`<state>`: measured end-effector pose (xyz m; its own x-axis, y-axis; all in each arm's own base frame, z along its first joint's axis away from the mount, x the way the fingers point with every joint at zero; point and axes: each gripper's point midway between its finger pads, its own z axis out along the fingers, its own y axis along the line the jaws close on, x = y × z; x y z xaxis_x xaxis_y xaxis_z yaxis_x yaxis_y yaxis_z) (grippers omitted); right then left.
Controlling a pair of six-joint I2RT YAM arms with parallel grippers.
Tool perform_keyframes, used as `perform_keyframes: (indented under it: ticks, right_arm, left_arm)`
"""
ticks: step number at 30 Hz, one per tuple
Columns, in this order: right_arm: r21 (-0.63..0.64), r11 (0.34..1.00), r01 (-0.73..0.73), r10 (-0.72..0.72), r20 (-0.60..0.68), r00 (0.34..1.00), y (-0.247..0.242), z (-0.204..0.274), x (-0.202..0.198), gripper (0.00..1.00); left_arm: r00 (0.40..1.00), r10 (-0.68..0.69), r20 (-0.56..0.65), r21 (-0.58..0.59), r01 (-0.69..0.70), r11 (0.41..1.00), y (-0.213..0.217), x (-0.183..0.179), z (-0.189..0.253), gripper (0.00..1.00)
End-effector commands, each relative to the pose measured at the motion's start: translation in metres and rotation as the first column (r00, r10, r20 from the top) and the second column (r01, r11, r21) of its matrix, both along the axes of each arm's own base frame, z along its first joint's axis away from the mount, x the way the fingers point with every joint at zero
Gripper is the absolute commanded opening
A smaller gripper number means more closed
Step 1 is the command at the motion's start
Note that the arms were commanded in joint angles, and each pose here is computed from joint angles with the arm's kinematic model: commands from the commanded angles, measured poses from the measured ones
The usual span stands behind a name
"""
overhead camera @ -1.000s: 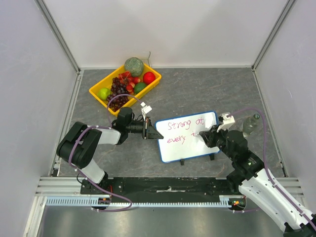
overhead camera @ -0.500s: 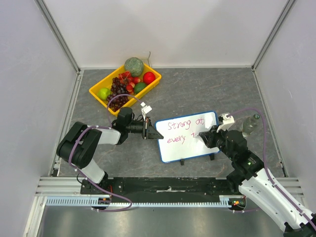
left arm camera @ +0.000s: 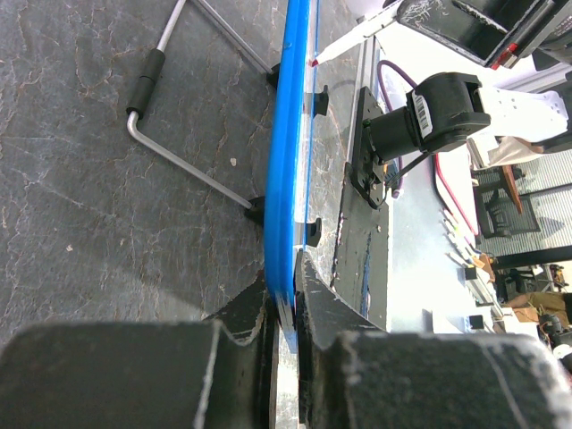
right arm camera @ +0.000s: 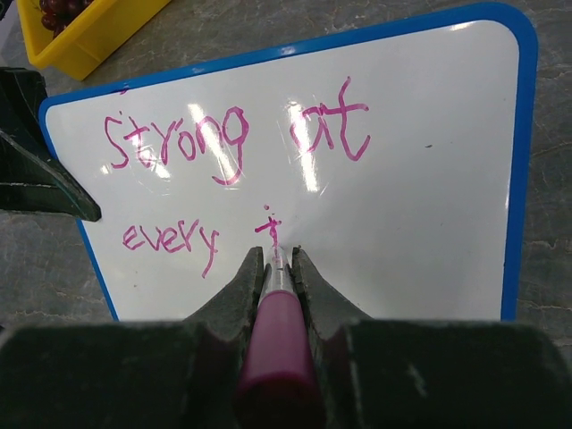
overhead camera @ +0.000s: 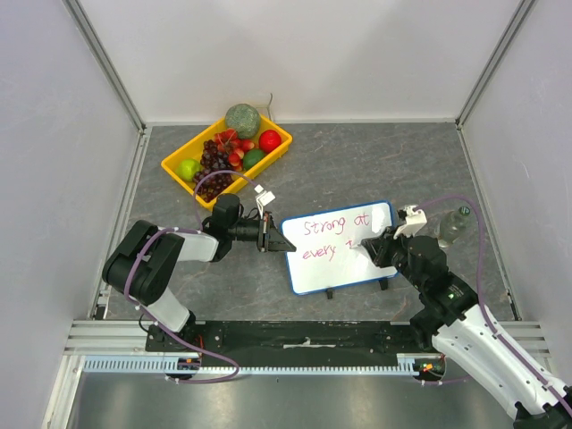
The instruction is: Write a sentence on the whiteboard
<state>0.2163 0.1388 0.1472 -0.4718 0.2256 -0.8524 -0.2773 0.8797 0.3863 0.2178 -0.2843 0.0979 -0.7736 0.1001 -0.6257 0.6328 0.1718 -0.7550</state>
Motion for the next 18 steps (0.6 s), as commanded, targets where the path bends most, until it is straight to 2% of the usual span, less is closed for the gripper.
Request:
perform_keyframes:
  ticks: [1, 8, 12, 14, 18]
  right_arm:
    - [-0.062, 0.995, 0.083, -0.084, -0.005, 0.996, -0.018, -0.001, 0.004, 0.00]
    - [-0.063, 0.994, 0.095, -0.092, 0.040, 0.995, -0.019, 0.016, 0.010, 0.00]
    - [-0.022, 0.997, 0.075, -0.073, 0.082, 0.994, -0.013, 0.035, 0.012, 0.00]
    - [0.010, 0.999, 0.045, -0.046, 0.115, 0.992, -0.007, 0.049, 0.011, 0.00]
    - [0.079, 0.997, 0.011, -0.025, 0.188, 0.982, -0.001, 0.079, 0.009, 0.00]
  left_arm:
    - [0.999, 0.020, 0.039, 0.043, -0.022, 0.999, 0.004, 0.003, -0.015, 0.02]
    - [0.999, 0.024, 0.040, 0.043, -0.025, 0.999, 0.004, 0.004, -0.014, 0.02]
    - [0.999, 0.024, 0.038, 0.044, -0.025, 0.999, 0.004, 0.004, -0.015, 0.03]
    - [0.999, 0.024, 0.044, 0.040, -0.026, 0.999, 0.003, 0.005, -0.012, 0.06]
    - [0.998, 0.034, 0.056, 0.028, -0.036, 0.999, 0.003, 0.006, -0.006, 0.21]
